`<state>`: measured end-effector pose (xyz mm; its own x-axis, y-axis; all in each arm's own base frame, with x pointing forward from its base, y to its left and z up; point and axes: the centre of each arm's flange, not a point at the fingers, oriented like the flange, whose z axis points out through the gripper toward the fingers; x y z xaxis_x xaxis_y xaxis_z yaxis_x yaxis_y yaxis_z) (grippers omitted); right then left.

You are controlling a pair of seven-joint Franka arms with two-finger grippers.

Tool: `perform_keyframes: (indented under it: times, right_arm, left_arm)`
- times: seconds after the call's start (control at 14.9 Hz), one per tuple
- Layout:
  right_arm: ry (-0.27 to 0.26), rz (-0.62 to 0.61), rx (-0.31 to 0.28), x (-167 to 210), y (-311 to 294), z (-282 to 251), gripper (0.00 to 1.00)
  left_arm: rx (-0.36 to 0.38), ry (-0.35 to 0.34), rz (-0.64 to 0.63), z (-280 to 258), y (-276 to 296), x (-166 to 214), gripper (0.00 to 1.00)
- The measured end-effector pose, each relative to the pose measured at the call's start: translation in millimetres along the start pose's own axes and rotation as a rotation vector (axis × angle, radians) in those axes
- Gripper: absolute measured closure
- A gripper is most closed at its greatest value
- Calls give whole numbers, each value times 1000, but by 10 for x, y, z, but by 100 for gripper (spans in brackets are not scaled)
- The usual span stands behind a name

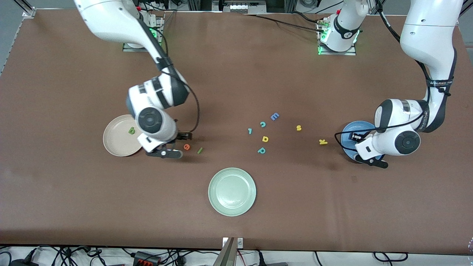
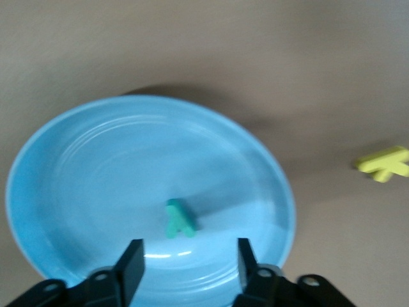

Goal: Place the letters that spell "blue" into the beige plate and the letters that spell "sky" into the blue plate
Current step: 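Drop the g on the white plate while the left gripper drops the y, then grasp the l with the right gripper while the left gripper grasps the k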

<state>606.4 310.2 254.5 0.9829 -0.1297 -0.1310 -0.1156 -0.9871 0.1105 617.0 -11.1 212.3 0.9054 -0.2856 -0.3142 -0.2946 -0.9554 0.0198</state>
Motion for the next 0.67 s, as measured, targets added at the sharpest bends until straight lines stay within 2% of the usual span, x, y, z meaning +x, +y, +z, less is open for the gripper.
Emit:
perform_keyframes:
  times: [0.07,0.2,0.33,0.47,0.6,0.67]
  right_arm:
    - [0,56,7,-9,-117,59,0]
    - [-14,192,74,54,-212,189,0]
    - [-19,276,123,128,-229,303,0]
    - [-11,319,141,157,-258,368,0]
    - [3,363,155,171,-299,383,5]
    - [8,375,161,173,-331,380,11]
  left_arm:
    - [-2,6,61,-86,130,20,18]
    - [0,23,211,-302,398,28,1]
    - [3,36,348,-448,616,26,0]
    - [0,43,459,-485,830,46,0]
    - [3,45,559,-454,1069,53,0]
    - [28,57,611,-401,1174,42,0]
